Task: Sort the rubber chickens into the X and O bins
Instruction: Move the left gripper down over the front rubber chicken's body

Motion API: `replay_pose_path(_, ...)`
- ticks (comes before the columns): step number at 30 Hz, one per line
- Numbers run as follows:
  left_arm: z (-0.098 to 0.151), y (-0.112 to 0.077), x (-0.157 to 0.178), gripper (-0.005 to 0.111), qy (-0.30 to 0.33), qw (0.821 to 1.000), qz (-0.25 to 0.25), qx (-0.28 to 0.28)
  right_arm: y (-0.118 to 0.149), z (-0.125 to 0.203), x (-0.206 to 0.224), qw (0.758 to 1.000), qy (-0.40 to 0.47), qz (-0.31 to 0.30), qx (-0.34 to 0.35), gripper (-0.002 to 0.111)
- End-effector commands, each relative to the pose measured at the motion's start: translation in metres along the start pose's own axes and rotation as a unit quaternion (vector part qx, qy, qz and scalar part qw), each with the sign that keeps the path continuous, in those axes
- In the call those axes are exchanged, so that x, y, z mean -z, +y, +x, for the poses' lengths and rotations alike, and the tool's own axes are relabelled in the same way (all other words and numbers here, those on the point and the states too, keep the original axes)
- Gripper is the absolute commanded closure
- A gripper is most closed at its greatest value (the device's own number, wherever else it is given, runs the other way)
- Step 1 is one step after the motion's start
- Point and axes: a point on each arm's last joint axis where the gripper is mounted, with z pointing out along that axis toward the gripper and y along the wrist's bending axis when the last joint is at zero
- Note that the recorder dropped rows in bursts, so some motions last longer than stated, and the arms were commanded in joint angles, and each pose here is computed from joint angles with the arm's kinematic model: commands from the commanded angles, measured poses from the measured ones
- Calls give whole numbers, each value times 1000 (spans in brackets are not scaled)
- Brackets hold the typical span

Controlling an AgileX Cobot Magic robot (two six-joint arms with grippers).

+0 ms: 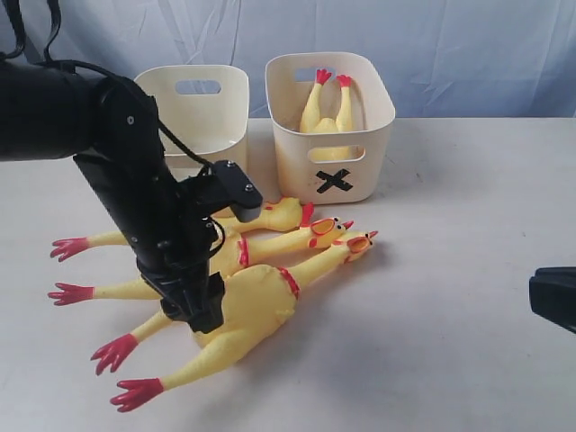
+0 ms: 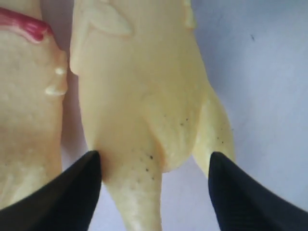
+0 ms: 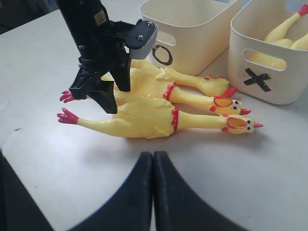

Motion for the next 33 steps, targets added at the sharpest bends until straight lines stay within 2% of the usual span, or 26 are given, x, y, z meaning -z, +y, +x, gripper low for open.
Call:
replay_pose_path(1, -10, 1, 6, 46, -15, 1000, 0, 9, 0, 1, 0, 1000, 0, -1, 0, 109)
replay_pose_path(10, -14, -3, 5, 46, -36, 999, 22, 31, 0, 1, 0, 1000, 0, -1, 0, 109)
replay_pose_path(19, -8, -1, -15, 46, 22, 998, 51, 44, 0, 1, 0, 1000, 0, -1, 0, 109)
replay_pose_path(25, -9, 0, -25, 48, 29, 996, 67, 55, 0, 1, 0, 1000, 0, -1, 0, 109)
replay_pose_path(28, -9, 0, -25, 57, 32, 996, 62, 51, 0, 1, 0, 1000, -1, -1, -1, 109)
replay_pose_path(33, -8, 0, -25, 83, 34, 996, 62, 51, 1, 1, 0, 1000, -1, -2, -1, 109)
